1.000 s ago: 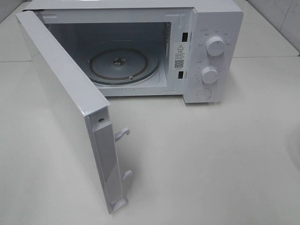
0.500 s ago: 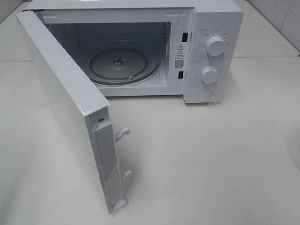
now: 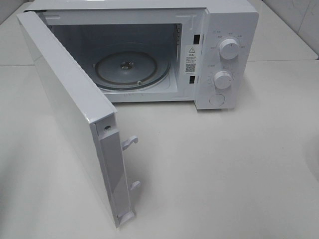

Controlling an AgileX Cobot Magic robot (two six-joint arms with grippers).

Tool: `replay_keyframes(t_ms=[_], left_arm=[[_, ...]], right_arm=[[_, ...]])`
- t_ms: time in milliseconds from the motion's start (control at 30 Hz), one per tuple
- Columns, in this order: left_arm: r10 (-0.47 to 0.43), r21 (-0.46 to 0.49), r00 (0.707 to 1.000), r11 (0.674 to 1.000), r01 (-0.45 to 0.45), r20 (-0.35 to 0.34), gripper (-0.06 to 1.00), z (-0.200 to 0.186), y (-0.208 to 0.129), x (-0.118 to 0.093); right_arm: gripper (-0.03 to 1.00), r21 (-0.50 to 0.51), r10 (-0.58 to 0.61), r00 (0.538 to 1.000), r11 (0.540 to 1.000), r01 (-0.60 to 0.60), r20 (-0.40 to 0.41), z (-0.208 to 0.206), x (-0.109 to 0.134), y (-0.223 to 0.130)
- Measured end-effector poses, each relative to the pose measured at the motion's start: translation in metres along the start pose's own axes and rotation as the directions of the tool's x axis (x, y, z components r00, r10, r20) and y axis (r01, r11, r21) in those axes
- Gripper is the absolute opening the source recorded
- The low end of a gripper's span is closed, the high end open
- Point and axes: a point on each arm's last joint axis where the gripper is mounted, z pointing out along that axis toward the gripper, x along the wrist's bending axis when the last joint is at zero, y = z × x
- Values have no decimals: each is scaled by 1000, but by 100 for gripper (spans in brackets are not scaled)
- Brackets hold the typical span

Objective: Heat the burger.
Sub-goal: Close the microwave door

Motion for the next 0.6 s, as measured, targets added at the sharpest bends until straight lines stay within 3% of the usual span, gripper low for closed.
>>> replay_keyframes(t_ms=[100,333,600], left_arm=[[-43,8,999,999,43,-10,0,13,-4,1],[-19,-2,1000,1000,19,12,0,36,-7,-1],[18,103,980,994,-39,198,0,73,-37,-16]], right_arm=[[44,0,0,1000,1000,0,0,0,0,0],[44,0,0,1000,1000,0,0,0,0,0],[44,0,0,1000,1000,0,0,0,0,0]])
